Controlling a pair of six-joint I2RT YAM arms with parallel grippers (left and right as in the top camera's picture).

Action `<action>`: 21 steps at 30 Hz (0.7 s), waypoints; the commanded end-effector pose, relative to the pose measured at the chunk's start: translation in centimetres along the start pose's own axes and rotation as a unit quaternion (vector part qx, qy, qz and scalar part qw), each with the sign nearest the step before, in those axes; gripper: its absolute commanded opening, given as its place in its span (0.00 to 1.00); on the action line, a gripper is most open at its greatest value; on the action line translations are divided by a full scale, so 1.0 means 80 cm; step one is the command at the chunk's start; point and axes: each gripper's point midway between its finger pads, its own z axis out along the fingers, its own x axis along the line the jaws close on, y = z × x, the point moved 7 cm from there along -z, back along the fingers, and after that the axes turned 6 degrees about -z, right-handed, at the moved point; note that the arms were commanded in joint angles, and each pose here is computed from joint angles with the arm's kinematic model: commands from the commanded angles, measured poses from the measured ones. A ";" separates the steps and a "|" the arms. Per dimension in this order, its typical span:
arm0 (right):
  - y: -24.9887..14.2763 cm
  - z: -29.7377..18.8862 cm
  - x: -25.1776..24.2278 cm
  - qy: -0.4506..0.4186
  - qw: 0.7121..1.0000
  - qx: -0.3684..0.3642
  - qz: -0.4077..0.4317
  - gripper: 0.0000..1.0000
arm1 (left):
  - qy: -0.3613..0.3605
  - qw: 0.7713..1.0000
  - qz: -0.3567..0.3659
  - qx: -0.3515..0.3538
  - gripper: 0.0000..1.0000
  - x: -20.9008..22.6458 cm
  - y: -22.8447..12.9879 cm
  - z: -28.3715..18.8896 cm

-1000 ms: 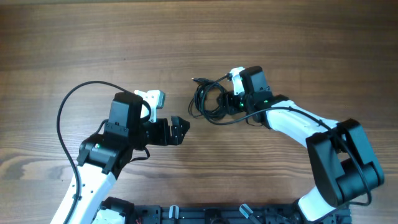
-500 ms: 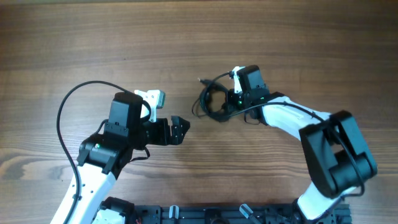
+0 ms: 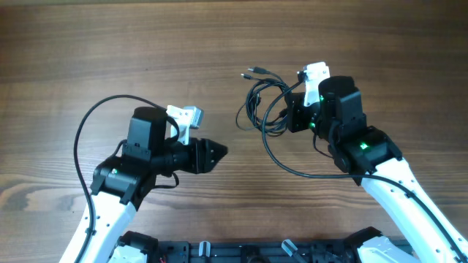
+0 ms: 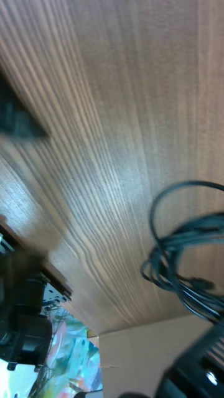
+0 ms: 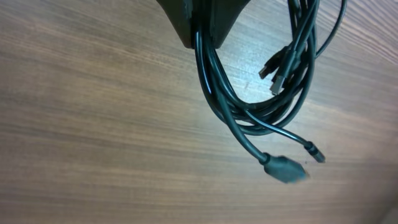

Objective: Untangle cables
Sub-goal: 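Grasp a cable end from the held bundle with the left gripper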

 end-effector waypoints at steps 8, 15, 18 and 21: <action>0.023 -0.018 0.047 0.173 0.984 -0.028 0.039 0.04 | -0.003 0.984 -0.180 -0.020 0.96 0.006 0.031 0.024; 0.023 -0.018 0.046 0.171 0.984 -0.028 0.039 0.05 | 0.009 0.978 -0.207 -0.002 0.37 0.016 0.029 0.038; 0.023 -0.018 0.046 0.169 0.984 -0.028 0.040 0.05 | 0.000 0.979 -0.206 0.003 0.04 0.014 0.029 0.038; 0.020 -0.016 0.042 0.155 0.987 -0.022 0.042 0.05 | -0.012 0.979 -0.204 0.013 0.04 0.010 0.027 0.038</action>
